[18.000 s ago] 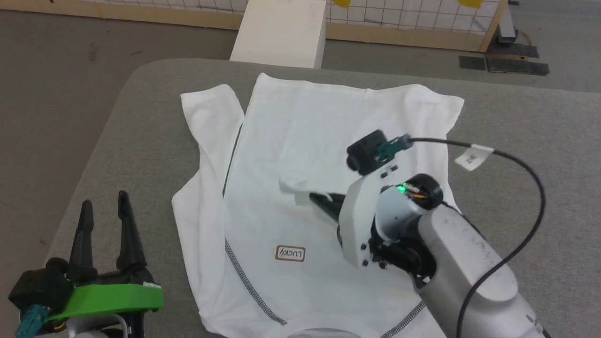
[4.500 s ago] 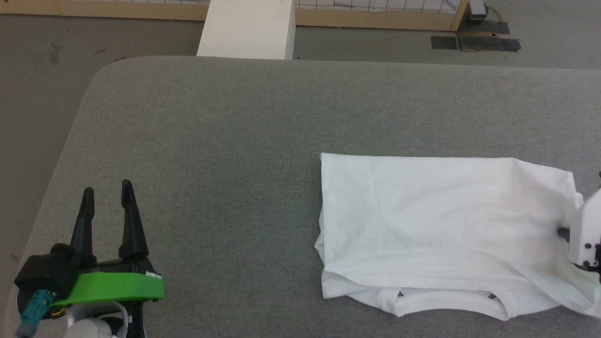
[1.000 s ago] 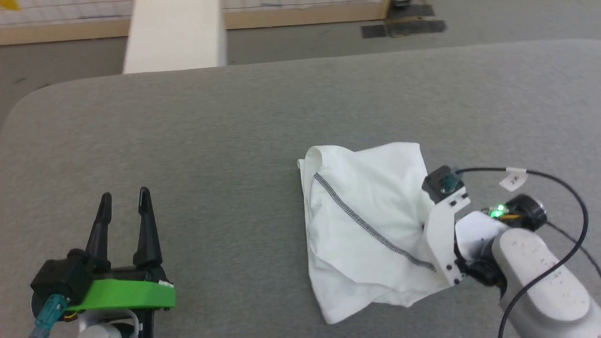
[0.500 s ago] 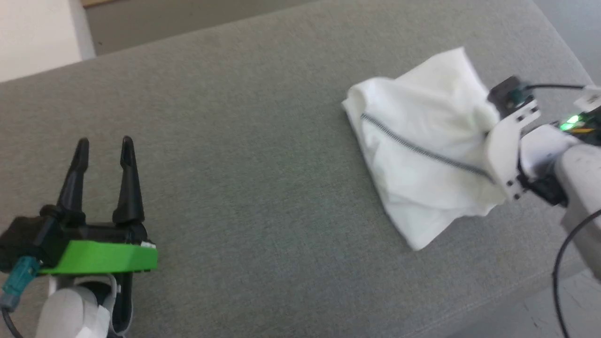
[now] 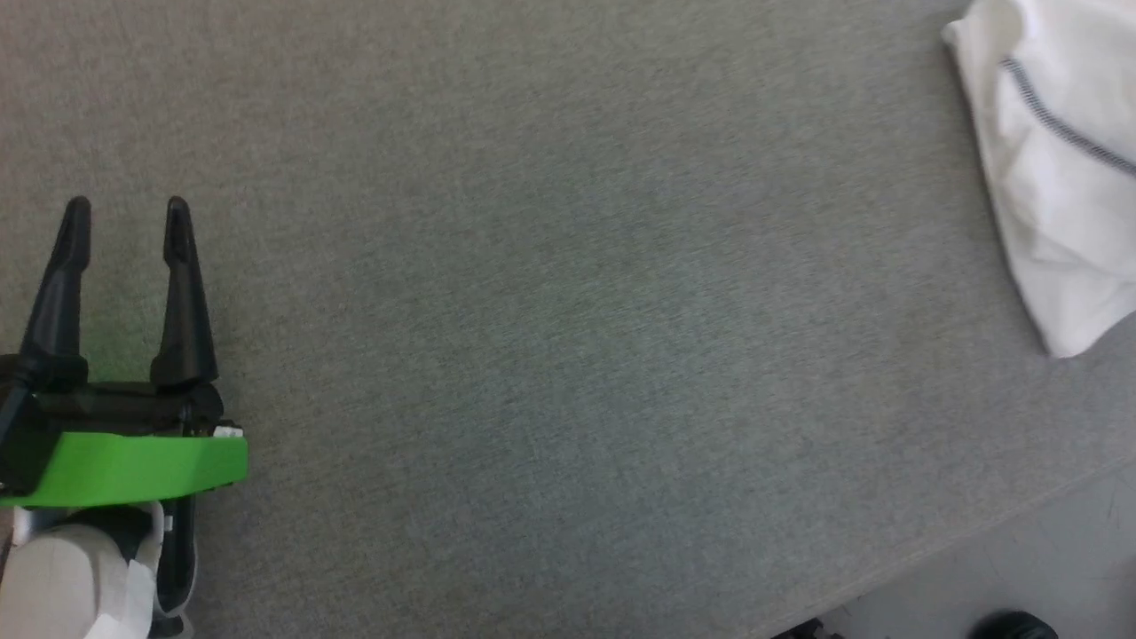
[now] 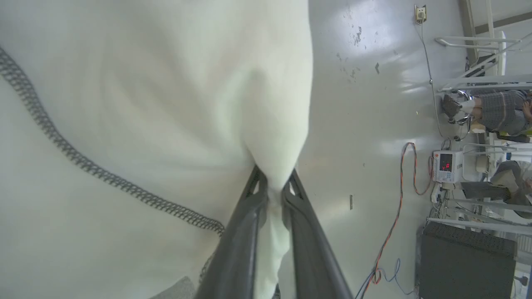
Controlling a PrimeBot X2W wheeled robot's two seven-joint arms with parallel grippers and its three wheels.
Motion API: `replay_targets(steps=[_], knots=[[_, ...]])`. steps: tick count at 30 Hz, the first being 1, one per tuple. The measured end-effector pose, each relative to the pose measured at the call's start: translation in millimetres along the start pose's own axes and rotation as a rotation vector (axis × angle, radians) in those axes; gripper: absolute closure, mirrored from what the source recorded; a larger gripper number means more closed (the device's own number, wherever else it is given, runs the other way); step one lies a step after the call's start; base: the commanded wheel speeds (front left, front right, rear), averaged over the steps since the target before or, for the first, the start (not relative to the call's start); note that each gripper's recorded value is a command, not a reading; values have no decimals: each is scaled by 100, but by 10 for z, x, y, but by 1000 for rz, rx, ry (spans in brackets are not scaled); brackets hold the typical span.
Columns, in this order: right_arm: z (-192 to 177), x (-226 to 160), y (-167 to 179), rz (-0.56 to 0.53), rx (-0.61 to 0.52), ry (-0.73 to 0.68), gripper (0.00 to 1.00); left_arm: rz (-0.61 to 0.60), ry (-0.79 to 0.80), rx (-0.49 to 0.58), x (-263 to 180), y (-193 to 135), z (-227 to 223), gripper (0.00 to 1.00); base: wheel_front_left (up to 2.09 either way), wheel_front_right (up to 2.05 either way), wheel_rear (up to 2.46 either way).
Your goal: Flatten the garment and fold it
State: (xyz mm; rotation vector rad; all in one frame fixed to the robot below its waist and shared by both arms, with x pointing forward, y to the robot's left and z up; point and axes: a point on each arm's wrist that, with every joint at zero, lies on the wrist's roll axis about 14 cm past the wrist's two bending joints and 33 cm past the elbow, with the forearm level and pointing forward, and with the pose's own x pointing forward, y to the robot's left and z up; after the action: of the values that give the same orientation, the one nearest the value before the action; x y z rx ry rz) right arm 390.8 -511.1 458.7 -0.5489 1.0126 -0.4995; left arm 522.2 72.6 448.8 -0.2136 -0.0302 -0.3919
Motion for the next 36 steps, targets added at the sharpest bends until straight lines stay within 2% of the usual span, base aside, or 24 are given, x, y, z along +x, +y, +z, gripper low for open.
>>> replay_targets(steps=[4, 5, 6, 7, 10, 14, 17, 20, 23, 27, 28, 32, 36], knots=[[-7, 176, -39, -38, 30, 24, 100, 37, 33, 10, -42, 163, -139, 0, 0, 0, 0], [-21, 215, -36, -45, 34, 33, 73, 45, 41, 13, -56, 200, -162, 0, 0, 0, 0], [-44, 243, -41, -52, 41, 45, 4, 52, 46, 17, -69, 228, -172, 0, 0, 0, 0], [-64, 274, -42, -60, 43, 56, 0, 61, 49, 23, -86, 265, -177, 0, 0, 0, 0], [-94, 331, -39, -78, 55, 74, 0, 78, 61, 35, -129, 339, -194, 0, 0, 0, 0], [1, 320, -14, -83, 103, 12, 0, 88, 64, 43, -165, 354, -155, 0, 0, 0, 0], [220, 242, -30, -80, 150, -106, 0, 92, 41, 42, -183, 331, -64, 0, 0, 0, 0], [626, 55, -66, -70, 200, -297, 0, 97, 16, 35, -229, 289, 42, 0, 0, 0, 0], [1115, -263, -98, -34, 308, -531, 0, 115, -8, 23, -307, 262, 154, 0, 0, 0, 0], [1728, -897, -117, 55, 476, -851, 0, 123, -45, -6, -411, 160, 333, 0, 0, 0, 0], [1847, -1084, -112, 76, 488, -924, 0, 126, -60, -7, -438, 138, 395, 0, 0, 0, 0], [2141, -1855, 0, 185, 611, -1214, 0, 171, -115, 5, -577, 143, 653, 0, 0, 0, 0], [2161, -2349, 207, 284, 737, -1374, 0, 226, -180, 20, -738, 187, 924, 0, 0, 0, 0]])
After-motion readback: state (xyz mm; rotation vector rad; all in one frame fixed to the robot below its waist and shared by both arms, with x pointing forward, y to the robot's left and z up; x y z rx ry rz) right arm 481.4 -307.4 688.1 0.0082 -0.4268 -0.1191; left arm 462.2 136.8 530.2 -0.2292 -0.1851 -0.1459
